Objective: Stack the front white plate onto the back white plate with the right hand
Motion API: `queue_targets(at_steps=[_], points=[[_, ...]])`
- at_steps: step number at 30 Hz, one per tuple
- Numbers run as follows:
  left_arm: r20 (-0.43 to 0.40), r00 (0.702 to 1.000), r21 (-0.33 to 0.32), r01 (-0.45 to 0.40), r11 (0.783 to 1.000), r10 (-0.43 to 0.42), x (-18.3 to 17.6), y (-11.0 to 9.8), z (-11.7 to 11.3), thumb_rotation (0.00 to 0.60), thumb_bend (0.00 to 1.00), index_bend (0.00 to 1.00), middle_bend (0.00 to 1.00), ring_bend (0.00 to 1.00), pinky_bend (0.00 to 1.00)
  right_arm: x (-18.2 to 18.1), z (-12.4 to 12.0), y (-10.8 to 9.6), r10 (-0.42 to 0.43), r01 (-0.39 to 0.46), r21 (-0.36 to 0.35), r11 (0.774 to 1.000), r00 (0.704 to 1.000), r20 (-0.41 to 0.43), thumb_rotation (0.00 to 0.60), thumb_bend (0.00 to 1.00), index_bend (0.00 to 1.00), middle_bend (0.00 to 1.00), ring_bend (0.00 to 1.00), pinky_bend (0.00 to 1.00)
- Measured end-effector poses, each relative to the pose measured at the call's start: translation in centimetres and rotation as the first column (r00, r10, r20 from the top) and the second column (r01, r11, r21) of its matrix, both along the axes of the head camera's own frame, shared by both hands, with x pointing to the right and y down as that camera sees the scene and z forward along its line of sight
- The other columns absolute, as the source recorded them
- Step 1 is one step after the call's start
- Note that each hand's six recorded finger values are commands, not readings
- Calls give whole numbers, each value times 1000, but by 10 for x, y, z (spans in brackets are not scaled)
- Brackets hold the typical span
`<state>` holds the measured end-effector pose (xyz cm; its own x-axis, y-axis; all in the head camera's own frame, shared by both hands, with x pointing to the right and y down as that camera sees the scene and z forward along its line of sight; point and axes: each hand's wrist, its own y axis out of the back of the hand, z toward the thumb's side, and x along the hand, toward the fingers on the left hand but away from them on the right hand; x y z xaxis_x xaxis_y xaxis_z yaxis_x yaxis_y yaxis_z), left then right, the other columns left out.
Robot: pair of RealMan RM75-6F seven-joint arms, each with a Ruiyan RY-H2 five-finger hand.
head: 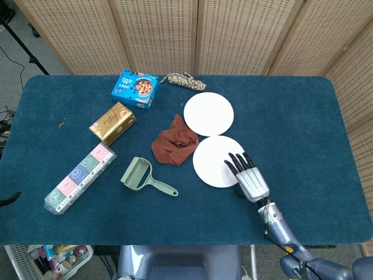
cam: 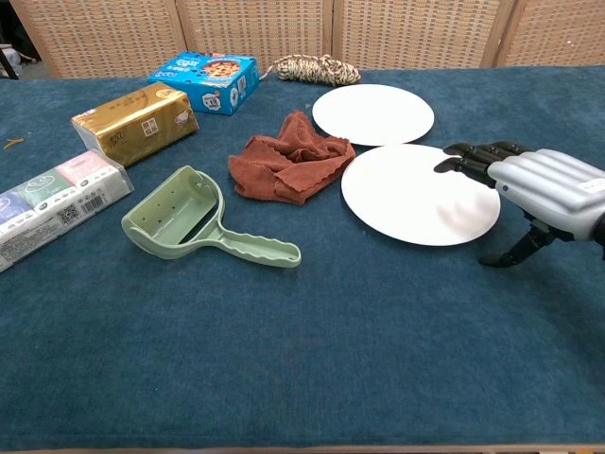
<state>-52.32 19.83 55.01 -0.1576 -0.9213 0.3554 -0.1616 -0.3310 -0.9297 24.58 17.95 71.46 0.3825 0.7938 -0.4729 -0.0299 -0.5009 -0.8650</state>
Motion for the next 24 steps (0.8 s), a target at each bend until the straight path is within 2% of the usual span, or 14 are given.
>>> queue_targets(at_steps=[3,11,20,24], points=[[0,1000,-6,-4,1000,4,0,0,1,600,14,9,0,0,0,-1,1,0,-5,5,0,1000,1000,-5,600,270,125,0,0,0],[0,1000,-2,3,1000,-3,-1,-1,0,600,15,9,0,0,0,-5,3,-2,-5,5,4,1000,1000,2,600,335,130,0,0,0],[-2,1000,2,8,1000,-8,-2,-1,-1,600,14,9,0,0,0,-7,11,-2,-13,13,-8,1000,1000,-21,600,338,134,0,0,0],[-4,1000,2,10,1000,-10,-3,-1,-1,600,14,9,0,0,0,-10,15,-3,-8,8,-6,1000,1000,-19,600,338,220,0,0,0]])
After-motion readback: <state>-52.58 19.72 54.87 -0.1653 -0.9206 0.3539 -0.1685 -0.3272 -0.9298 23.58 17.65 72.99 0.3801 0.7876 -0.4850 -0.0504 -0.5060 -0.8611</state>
